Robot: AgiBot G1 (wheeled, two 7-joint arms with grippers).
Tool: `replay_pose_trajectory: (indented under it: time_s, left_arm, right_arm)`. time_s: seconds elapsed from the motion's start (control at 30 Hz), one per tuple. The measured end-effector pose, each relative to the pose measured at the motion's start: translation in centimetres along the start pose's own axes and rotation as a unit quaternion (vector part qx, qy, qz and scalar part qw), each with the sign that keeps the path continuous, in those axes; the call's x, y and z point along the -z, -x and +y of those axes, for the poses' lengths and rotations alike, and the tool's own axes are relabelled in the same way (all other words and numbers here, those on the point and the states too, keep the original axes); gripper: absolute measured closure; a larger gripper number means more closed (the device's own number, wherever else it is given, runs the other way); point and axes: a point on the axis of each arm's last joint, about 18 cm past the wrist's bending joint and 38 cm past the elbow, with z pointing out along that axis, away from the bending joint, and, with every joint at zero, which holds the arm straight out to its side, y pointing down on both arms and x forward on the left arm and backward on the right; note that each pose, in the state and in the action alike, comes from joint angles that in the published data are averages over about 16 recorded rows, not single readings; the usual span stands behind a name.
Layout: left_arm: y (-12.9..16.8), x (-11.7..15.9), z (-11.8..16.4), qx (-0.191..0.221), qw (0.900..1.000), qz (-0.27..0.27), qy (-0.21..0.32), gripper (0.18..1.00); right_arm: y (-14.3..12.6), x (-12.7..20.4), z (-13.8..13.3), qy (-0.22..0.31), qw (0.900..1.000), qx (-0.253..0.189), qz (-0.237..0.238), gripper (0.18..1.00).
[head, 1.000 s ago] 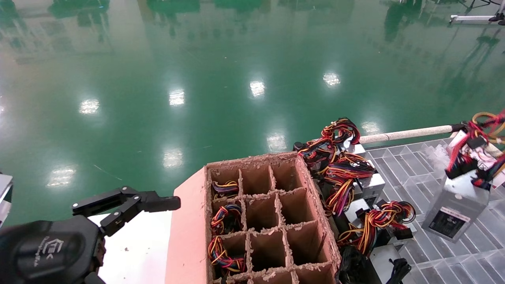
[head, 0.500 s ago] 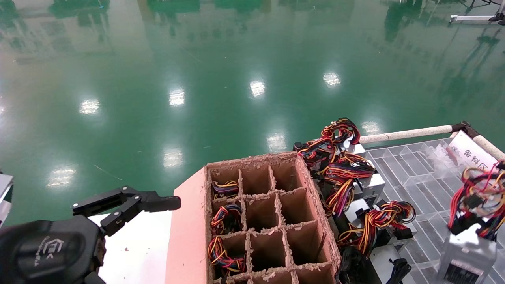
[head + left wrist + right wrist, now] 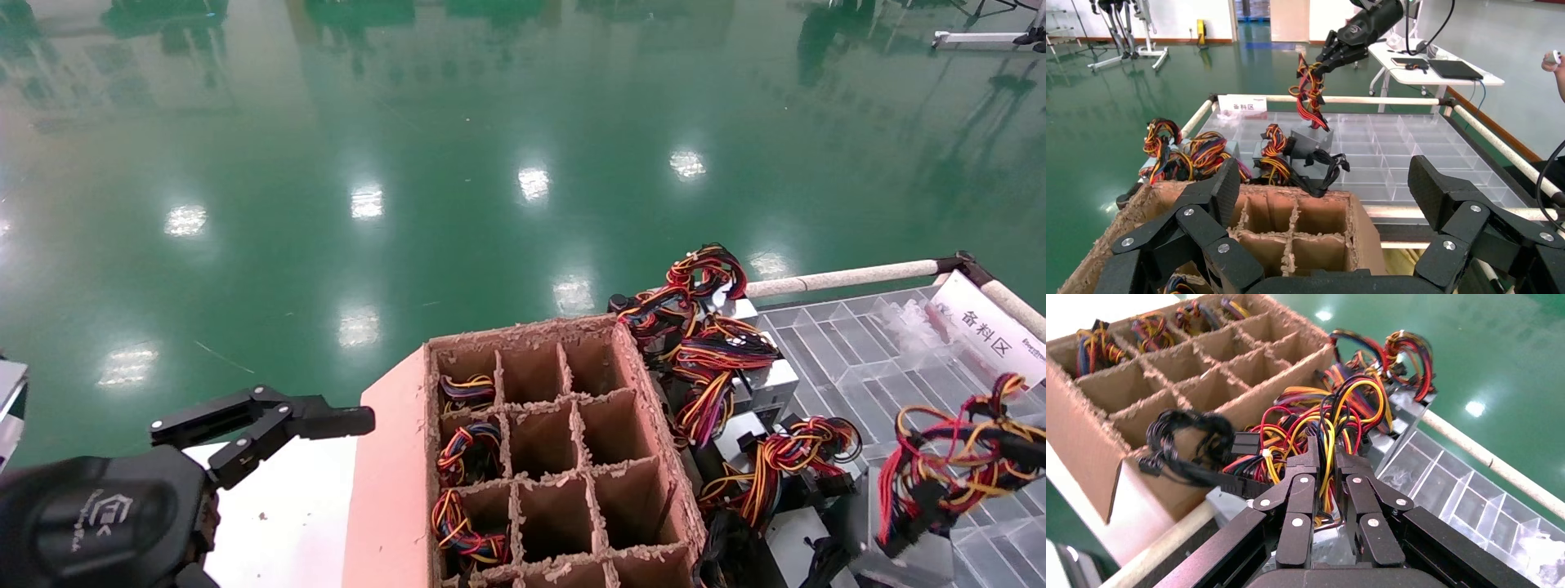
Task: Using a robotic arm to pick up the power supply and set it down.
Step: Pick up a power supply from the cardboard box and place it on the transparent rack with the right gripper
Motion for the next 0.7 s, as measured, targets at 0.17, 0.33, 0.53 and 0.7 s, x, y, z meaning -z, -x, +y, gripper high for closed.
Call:
replay_pose_trajectory:
  time_s: [0.17, 0.33, 0.53, 0.7]
  left_arm:
    - [0.0, 0.0, 0.0, 0.000, 1.0000, 0.000, 0.000, 0.184]
    - [0.0, 0.0, 0.0, 0.000, 1.0000, 0.000, 0.000, 0.184]
    - [0.0, 0.0, 0.0, 0.000, 1.0000, 0.000, 0.000, 0.184]
    - [0.0, 0.0, 0.0, 0.000, 1.0000, 0.000, 0.000, 0.184]
  right_arm:
    - [0.4, 0.0, 0.0, 0.008, 1.000, 0.014, -0.010, 0.961]
    - [0.8, 0.1, 0.1, 0.013, 0.999, 0.026, -0.019, 0.961]
    - [1.3, 0.1, 0.4, 0.014, 0.999, 0.037, -0.029, 0.961]
    - [1.7, 0.1, 0.3, 0.006, 0.998, 0.045, -0.036, 0.961]
